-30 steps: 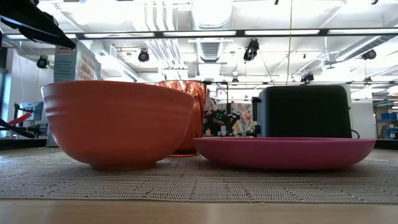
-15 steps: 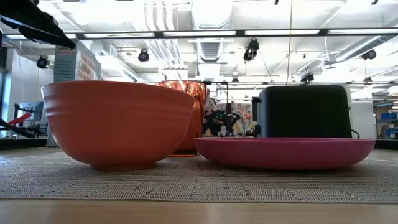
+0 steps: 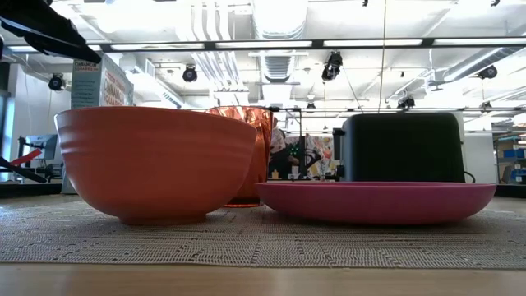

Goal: Arrange a breakfast setting
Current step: Put the red apple to the top of the pink plate on the gray mat

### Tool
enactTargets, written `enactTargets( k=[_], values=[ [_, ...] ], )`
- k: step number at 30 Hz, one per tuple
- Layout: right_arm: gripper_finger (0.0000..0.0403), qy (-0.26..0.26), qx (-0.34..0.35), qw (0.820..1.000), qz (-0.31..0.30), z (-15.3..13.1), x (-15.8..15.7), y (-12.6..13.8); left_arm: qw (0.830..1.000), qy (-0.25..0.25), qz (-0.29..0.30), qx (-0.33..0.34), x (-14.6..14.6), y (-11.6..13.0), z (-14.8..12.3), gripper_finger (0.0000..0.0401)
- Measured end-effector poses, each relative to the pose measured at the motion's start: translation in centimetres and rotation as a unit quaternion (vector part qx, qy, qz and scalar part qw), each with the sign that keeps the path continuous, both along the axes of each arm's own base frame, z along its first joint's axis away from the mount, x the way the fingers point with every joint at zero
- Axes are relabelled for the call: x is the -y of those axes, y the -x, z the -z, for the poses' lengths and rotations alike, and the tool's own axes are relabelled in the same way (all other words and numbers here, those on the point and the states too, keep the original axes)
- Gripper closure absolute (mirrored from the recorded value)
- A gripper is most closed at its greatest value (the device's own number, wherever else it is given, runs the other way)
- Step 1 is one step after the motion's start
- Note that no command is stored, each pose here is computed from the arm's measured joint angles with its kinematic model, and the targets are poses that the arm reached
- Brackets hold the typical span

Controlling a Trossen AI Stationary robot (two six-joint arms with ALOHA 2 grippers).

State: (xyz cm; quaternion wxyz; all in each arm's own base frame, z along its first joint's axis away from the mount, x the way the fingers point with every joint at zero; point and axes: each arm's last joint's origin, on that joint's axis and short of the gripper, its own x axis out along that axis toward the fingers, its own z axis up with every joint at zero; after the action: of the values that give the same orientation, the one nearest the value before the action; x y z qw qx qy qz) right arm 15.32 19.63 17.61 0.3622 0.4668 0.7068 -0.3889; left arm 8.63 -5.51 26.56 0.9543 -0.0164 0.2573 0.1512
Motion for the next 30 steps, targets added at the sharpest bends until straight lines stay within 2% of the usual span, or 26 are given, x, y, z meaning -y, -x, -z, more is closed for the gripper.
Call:
enactTargets(
  k=[5, 16, 21, 30],
  values=[
    [0.0197, -0.001, 0.031, 0.999, -0.014, -0.5, -0.3, -0.4, 1.000, -0.007, 0.006, -0.017, 0.4, -0.4, 0.3, 0.0094],
    [0.0197, -0.010, 0.036, 0.999, -0.038, -0.8, -0.3, -0.4, 1.000, -0.002, 0.006, -0.012, 1.3, -1.2, 0.4, 0.0094],
    [0.0197, 0.025, 0.001, 0.998, -0.065, -0.3, 0.3, 0.2, 1.000, 0.000, 0.006, -0.010, 1.3, -1.2, 0.4, 0.0094],
    [0.0196, 0.064, 0.032, 0.993, -0.097, 0.7, 0.4, 0.0, 1.000, -0.002, 0.007, -0.010, 1.5, -1.5, 0.5, 0.0094]
  ],
)
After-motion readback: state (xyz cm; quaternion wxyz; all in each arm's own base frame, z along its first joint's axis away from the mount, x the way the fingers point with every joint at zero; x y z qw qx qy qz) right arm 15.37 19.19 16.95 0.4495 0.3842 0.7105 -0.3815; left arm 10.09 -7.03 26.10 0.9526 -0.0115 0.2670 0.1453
